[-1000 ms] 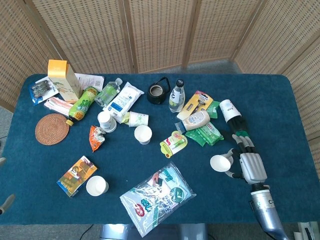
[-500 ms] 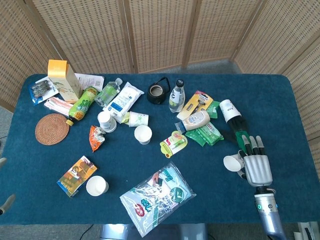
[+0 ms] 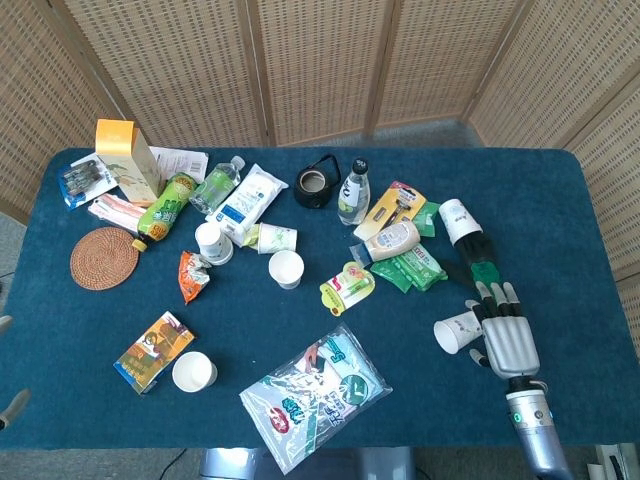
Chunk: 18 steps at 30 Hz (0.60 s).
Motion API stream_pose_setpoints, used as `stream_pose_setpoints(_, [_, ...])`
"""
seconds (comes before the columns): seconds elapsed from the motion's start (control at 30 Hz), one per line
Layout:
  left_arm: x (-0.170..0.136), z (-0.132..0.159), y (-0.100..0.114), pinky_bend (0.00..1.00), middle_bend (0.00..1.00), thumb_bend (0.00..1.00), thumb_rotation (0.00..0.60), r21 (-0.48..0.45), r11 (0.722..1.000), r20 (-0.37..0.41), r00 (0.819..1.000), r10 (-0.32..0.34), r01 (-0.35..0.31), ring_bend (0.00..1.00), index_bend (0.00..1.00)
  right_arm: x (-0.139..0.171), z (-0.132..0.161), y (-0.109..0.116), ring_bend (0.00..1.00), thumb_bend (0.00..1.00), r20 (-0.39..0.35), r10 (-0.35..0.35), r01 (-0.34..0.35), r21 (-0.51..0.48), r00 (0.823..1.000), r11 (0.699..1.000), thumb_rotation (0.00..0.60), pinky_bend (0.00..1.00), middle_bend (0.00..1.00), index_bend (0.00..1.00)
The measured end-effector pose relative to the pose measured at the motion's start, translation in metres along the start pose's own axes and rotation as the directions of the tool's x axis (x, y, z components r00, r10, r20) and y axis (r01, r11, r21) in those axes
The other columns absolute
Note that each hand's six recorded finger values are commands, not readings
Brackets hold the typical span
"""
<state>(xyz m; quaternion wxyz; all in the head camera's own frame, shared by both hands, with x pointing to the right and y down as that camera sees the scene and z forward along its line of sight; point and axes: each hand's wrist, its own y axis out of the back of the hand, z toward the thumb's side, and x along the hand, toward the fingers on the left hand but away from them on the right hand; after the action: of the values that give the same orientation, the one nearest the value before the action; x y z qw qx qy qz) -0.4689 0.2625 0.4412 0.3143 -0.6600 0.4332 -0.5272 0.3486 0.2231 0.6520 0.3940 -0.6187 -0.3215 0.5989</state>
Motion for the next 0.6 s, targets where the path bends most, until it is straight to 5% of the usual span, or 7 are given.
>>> stream_pose_setpoints(0.6, [0.0,0.001,-0.001,0.0,0.0,0.35,0.6,0.001,1.0,0.0,1.0,-0.001,0.001,0.0,0.0,-0.016,-0.012,-0.002,0.0,0.0,-0.099,0.102,-0.12,-0.192,0.99,0.974,0.6,0.0,0.0,0.3])
